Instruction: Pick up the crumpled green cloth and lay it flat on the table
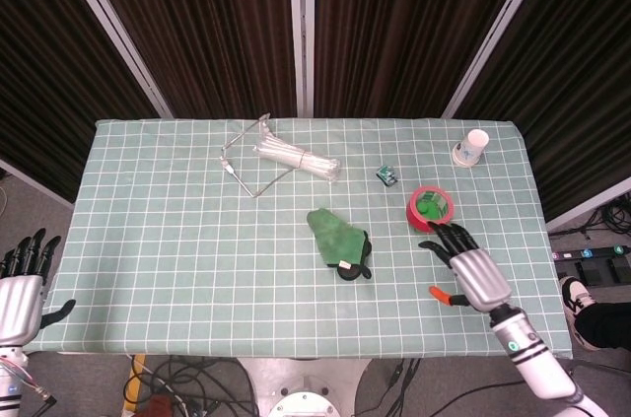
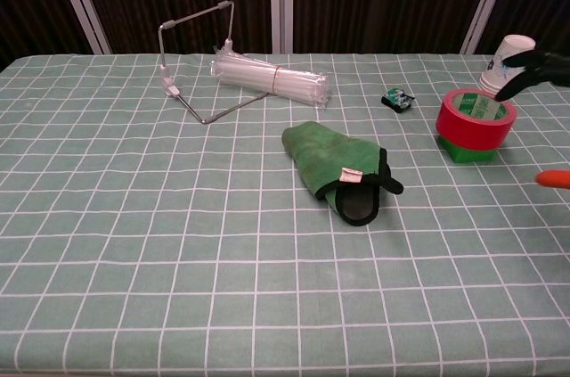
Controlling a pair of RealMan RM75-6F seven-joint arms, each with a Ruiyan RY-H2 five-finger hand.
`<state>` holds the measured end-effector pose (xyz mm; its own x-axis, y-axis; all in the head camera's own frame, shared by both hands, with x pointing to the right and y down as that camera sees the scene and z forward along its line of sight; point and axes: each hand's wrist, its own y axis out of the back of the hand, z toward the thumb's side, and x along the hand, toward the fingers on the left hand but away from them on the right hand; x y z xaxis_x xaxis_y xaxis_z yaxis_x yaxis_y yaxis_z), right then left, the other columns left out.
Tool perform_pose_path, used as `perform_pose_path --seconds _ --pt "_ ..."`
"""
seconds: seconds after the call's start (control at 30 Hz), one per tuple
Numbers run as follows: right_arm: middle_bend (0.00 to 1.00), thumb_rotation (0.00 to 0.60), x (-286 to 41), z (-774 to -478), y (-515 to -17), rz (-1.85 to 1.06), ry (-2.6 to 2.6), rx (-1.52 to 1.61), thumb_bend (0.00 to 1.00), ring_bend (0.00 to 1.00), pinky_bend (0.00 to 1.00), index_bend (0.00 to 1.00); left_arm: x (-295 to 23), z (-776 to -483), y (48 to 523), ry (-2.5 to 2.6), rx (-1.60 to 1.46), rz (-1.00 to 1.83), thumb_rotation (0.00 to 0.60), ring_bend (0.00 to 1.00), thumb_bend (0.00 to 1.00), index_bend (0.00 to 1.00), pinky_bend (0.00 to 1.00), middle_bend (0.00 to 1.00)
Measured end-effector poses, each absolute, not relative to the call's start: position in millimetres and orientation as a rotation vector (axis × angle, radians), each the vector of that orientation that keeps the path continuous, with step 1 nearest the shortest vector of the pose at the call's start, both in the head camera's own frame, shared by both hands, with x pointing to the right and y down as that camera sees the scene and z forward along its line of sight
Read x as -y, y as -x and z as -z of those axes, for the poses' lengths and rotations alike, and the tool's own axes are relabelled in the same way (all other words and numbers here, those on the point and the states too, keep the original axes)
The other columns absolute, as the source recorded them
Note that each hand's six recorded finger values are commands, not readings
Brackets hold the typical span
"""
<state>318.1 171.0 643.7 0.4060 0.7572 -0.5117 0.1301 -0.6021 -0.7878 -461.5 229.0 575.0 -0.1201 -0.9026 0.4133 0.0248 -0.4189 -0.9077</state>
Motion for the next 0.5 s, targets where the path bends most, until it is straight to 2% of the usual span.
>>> perform_pose_path --seconds 0.3,0.5 --pt "0.02 0.591 -150 -701 -249 -1.131 2.042 0.624 0.13 0.0 0.0 0.24 -231 -575 468 1.409 -1.029 1.657 0.6 0.03 0.12 0.08 0.11 0.01" --pt "0.04 0.593 -142 -728 -218 -1.112 2.033 0.575 0.13 0.0 0.0 0.25 -232 -575 473 1.405 -1.036 1.675 0.6 0.03 0.12 0.08 0.11 0.01"
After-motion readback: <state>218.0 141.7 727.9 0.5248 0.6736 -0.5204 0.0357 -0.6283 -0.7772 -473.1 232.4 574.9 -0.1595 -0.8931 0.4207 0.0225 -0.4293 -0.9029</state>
